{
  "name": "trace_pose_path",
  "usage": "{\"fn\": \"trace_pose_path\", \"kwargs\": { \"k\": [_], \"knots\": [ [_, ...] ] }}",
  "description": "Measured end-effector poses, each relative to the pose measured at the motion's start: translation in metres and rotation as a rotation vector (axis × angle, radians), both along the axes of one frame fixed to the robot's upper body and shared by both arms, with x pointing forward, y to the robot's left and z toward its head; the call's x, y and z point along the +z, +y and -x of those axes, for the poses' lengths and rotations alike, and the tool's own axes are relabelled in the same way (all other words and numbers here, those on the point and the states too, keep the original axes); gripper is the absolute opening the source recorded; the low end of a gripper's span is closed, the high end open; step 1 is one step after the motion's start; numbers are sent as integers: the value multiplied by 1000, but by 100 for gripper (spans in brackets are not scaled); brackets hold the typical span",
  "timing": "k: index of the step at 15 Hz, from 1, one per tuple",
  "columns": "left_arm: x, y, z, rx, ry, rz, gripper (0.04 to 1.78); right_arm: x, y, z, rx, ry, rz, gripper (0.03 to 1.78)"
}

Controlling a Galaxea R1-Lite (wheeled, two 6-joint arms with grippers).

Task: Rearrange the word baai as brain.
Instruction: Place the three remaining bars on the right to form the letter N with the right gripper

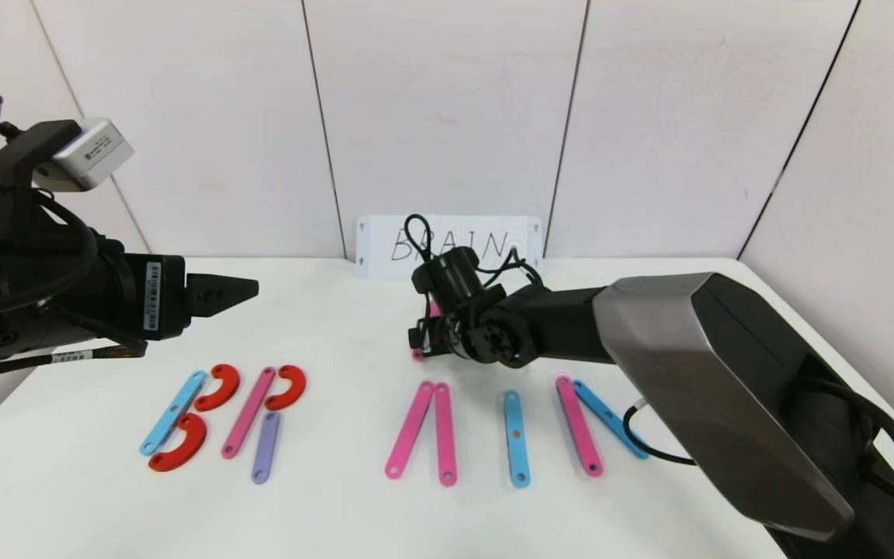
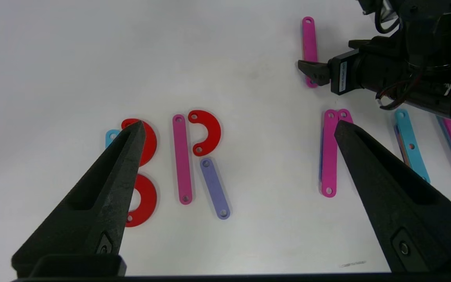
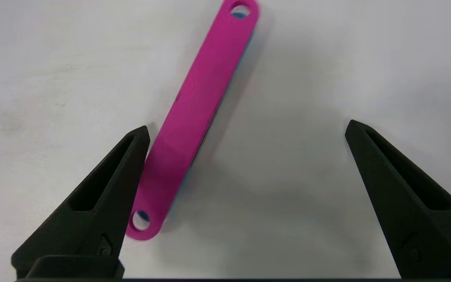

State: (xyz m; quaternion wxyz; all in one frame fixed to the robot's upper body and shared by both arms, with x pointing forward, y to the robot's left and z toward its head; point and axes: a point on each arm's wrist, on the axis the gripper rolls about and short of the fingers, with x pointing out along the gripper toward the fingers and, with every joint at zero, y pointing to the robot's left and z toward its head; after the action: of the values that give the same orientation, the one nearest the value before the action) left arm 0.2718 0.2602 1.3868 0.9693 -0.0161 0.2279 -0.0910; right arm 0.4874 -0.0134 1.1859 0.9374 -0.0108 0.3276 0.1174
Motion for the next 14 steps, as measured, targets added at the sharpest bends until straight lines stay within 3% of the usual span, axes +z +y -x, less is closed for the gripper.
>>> {"fn": "trace_pose_path", "kwargs": {
  "k": [6, 14],
  "knots": [
    [0, 0, -1, -1, 2, -1, 169, 19, -20, -10, -44, -21, -17, 173],
    [-1, 0, -1, 0, 2, -1, 169, 14, -2, 2, 2, -16, -14, 173]
  ]
}}
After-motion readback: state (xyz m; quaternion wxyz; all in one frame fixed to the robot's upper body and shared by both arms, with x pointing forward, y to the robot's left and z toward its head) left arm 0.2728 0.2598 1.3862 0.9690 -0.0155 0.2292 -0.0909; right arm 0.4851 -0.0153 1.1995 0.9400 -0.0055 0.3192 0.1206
